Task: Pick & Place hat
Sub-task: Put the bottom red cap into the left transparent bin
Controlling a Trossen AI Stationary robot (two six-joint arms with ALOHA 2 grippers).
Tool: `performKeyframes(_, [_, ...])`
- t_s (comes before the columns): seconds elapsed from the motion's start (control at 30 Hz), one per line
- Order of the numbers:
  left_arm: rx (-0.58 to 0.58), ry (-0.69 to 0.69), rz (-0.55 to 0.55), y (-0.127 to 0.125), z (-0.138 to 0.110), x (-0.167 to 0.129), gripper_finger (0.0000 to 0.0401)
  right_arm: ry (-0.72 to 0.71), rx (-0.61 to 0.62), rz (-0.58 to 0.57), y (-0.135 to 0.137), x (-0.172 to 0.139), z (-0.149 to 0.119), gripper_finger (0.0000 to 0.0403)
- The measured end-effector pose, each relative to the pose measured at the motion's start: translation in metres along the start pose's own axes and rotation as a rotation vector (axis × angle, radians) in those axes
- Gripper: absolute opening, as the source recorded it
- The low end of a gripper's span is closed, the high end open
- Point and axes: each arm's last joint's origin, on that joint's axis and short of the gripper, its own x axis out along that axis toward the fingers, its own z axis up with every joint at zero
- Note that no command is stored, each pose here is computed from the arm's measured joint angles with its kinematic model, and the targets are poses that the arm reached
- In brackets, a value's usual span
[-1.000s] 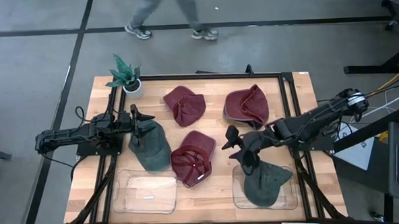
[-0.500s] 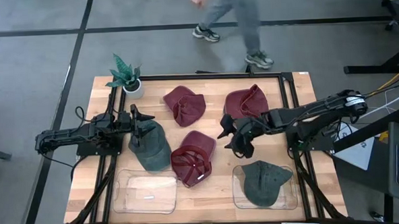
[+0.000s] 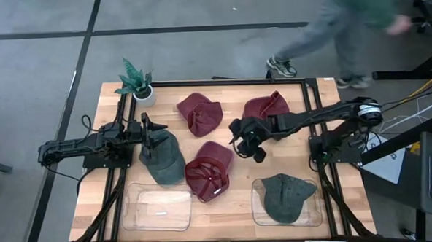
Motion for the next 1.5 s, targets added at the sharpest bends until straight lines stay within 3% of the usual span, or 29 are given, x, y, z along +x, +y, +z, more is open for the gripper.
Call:
performKeyframes(0.57, [0.0, 0.0, 0.0, 0.0, 0.0, 0.0, 0.021, 0.056, 0.011, 0.122, 0.015, 0.04, -0.01, 0.0239])
performKeyframes(1.03, [0.0, 0.0, -0.001, 0.0, 0.0, 0.0, 0.021, 0.038, 0.006, 0.091, 0.016, 0.068, -0.015, 0.0236])
performKeyframes(1.2, [0.0, 0.0, -0.001, 0.0, 0.0, 0.0, 0.021, 0.034, 0.009, 0.085, 0.017, 0.075, -0.017, 0.0198])
performKeyframes(1.5, [0.0, 0.0, 0.0, 0.0, 0.0, 0.0, 0.021, 0.038, 0.055, 0.08, 0.017, 0.076, -0.017, 0.0081])
